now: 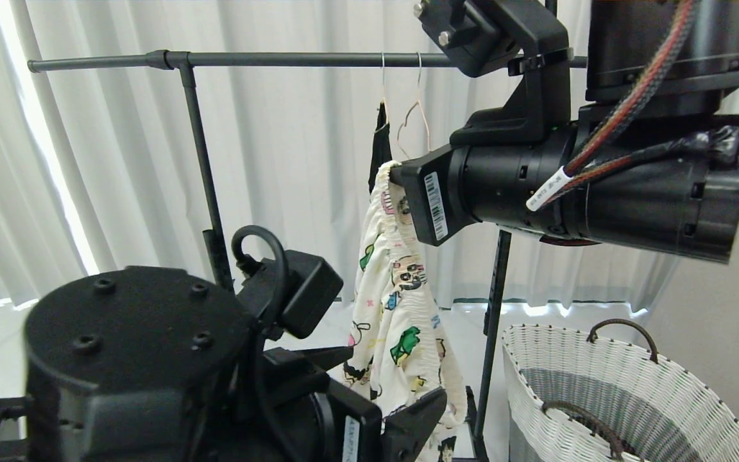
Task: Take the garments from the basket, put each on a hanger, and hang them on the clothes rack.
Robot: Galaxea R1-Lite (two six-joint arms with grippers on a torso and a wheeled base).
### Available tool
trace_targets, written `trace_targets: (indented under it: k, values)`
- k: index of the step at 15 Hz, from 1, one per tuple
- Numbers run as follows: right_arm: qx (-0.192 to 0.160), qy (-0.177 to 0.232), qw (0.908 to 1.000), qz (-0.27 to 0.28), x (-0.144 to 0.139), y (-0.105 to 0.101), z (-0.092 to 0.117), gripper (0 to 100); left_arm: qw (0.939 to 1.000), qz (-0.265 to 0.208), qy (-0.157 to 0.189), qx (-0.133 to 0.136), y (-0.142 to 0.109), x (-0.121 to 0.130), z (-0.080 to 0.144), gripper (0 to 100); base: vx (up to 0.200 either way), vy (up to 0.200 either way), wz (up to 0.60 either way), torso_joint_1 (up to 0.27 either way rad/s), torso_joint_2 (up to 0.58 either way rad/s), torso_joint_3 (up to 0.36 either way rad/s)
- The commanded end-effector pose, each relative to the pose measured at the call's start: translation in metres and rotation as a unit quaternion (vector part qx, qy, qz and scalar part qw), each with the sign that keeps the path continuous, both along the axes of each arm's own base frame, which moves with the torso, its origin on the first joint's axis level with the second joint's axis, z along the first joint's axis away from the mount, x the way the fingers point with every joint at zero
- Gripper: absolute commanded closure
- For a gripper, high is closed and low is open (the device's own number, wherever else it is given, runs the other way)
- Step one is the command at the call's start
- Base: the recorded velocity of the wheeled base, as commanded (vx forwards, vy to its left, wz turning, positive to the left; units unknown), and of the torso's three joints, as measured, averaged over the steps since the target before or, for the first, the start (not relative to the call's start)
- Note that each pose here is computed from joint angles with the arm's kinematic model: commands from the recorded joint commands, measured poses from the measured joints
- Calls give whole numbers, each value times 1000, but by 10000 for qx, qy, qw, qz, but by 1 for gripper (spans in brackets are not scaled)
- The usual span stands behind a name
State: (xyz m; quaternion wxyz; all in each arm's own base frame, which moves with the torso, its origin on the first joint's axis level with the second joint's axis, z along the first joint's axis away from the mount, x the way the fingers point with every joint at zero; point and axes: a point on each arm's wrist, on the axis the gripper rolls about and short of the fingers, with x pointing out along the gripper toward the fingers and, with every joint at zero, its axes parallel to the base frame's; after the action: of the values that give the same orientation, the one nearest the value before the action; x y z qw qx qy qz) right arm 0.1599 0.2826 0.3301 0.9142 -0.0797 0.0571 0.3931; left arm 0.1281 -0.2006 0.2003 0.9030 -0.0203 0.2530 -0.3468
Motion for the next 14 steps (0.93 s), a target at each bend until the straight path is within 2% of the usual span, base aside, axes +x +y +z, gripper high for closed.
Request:
trace_targets:
  k: [1, 5, 7, 9, 13, 14]
  values:
    - [57, -42, 10000, 30, -3, -1, 5, 100, 9992, 331, 190, 71, -30, 20, -10, 0, 0, 0, 0, 0, 0, 0]
    - [150, -94, 9998, 14, -3, -2, 11, 100, 9978, 552, 291, 204, -53, 37, -23, 0, 0, 0, 0, 0, 0, 0]
    - [169, -96, 9998, 13, -3, -3, 12, 100, 9956, 866, 306, 198, -60, 52, -27, 0, 0, 0, 0, 0, 0, 0]
    - [202, -116, 9997, -18, -2, -5, 14, 100, 9941, 994, 340, 279, -58, 55, -32, 0, 0, 0, 0, 0, 0, 0]
    - [215, -136, 9995, -201, 7, -12, 15, 100, 9890, 1333, 239, 597, -39, 44, -41, 0, 0, 0, 0, 0, 0, 0]
    - [202, -138, 9995, -222, 8, -13, 15, 100, 9887, 1350, 239, 602, -34, 41, -40, 0, 0, 0, 0, 0, 0, 0]
